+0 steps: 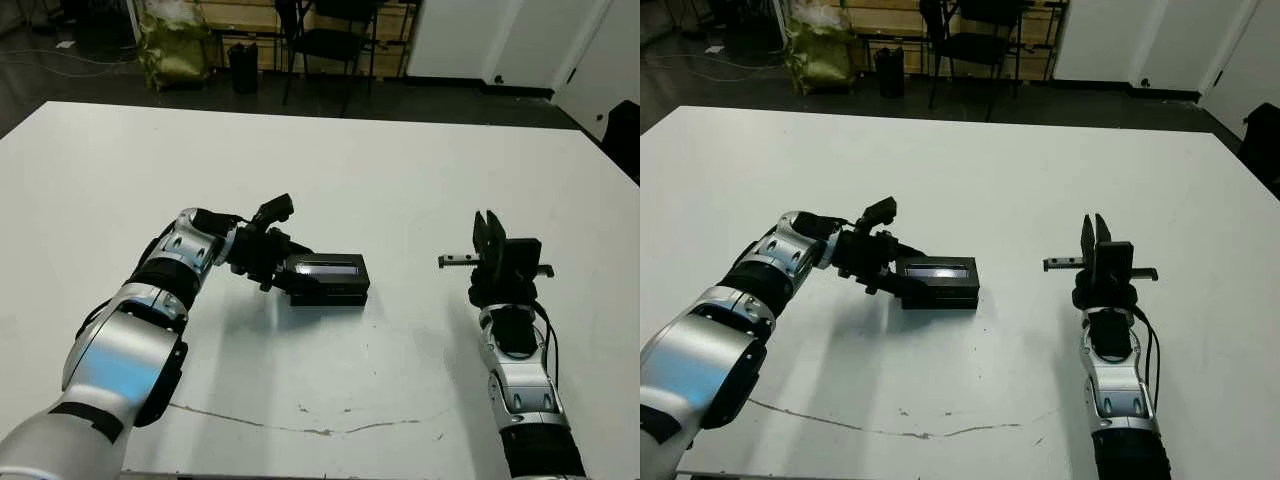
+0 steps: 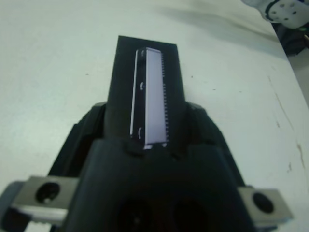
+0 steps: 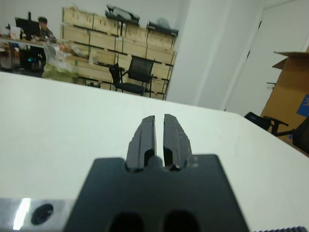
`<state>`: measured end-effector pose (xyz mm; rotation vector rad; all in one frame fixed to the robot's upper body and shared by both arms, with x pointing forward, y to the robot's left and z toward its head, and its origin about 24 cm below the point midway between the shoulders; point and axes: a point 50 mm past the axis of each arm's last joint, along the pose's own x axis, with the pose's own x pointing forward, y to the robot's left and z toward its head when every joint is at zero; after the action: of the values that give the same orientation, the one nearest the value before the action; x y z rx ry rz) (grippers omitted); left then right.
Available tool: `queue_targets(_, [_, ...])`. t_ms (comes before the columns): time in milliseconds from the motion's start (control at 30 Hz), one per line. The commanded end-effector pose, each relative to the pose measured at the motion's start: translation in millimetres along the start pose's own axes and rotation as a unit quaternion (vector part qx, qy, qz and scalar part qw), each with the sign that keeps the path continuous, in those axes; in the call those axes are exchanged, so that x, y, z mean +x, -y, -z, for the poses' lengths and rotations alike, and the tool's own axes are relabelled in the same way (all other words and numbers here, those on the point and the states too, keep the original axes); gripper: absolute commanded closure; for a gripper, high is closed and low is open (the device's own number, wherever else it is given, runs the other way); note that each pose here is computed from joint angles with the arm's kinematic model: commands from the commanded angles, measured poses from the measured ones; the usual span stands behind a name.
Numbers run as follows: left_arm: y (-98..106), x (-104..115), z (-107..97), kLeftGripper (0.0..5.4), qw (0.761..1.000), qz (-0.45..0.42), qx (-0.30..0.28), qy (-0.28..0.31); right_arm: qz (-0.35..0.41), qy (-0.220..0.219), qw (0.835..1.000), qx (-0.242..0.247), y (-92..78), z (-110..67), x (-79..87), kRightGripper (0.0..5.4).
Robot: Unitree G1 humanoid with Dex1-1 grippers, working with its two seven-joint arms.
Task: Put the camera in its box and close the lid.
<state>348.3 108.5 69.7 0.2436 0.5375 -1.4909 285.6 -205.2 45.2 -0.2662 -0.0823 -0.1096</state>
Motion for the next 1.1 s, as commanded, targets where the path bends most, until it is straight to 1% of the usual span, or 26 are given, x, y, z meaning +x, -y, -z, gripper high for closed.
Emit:
queue_targets(33, [2,10,-1,2.68,1.0,0.013,0.008,-0.007,0.005,-0.005,1.0,-0.003,5.3,2.5,2.3,5.4])
queue_targets(167, [3,11,1,2.68,1.0,0.018,-0.007,-0.01,0.005,-0.001,1.0,-0.003,5.6,0.9,2.3,5.4])
queue_targets(333, [3,12,2,2.68,0.999,0.015,-0.008,-0.029,0.006,-0.012,1.0,0.007,5.6,-0.9,2.6,5.4])
queue_targets(467, [3,14,2,2.68,0.999,0.011,0.015,-0.026,0.005,-0.01,1.0,0.006,6.9,1.3,3.1,5.4])
queue_targets(567, [3,16,2,2.68,0.999,0.009,0.018,-0.036,0.008,-0.003,1.0,0.005,6.2,-2.4,2.6,5.4])
queue_targets(667, [4,19,2,2.68,0.999,0.012,0.022,-0.033,0.005,0.0,1.0,0.01,6.0,-4.8,2.1,5.4])
queue_targets(800, [5,23,3,2.68,0.999,0.013,0.016,-0.039,0.001,0.003,1.0,0.006,6.4,-4.7,2.3,5.4])
queue_targets(933, [7,26,2,2.68,0.999,0.023,0.011,-0.028,0.003,0.003,1.0,-0.001,7.4,-1.9,2.7,5.4])
queue_targets(1033, [8,28,1,2.68,0.999,0.023,0.031,-0.029,0.007,-0.008,1.0,0.004,7.6,0.8,3.2,5.4])
queue_targets(1100, [8,29,1,2.68,0.999,0.022,0.035,-0.034,0.006,-0.002,1.0,0.008,6.8,0.0,3.1,5.4])
